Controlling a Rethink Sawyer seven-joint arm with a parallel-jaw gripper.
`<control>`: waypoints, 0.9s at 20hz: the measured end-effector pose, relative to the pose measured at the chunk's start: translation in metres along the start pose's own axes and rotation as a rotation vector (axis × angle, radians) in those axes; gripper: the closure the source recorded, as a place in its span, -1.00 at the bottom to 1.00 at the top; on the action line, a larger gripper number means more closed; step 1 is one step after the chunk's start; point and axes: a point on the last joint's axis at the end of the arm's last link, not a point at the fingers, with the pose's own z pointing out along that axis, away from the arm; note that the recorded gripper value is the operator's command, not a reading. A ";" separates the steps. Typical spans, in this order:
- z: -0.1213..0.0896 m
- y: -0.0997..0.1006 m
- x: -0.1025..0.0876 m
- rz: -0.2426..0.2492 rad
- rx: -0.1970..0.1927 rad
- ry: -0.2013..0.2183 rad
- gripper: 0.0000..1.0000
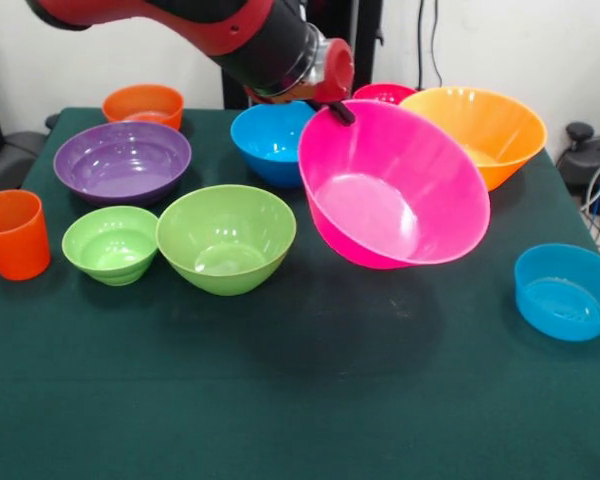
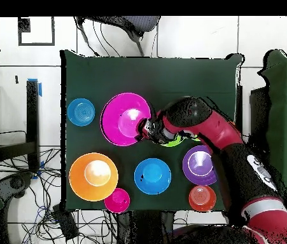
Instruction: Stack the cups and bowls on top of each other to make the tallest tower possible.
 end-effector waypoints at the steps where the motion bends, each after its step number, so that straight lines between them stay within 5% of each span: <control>1: -0.002 -0.001 0.000 0.001 -0.004 0.008 1.00; 12: -0.044 -0.037 -0.017 0.016 -0.082 0.181 1.00; 18: -0.058 -0.055 -0.027 0.015 -0.084 0.207 1.00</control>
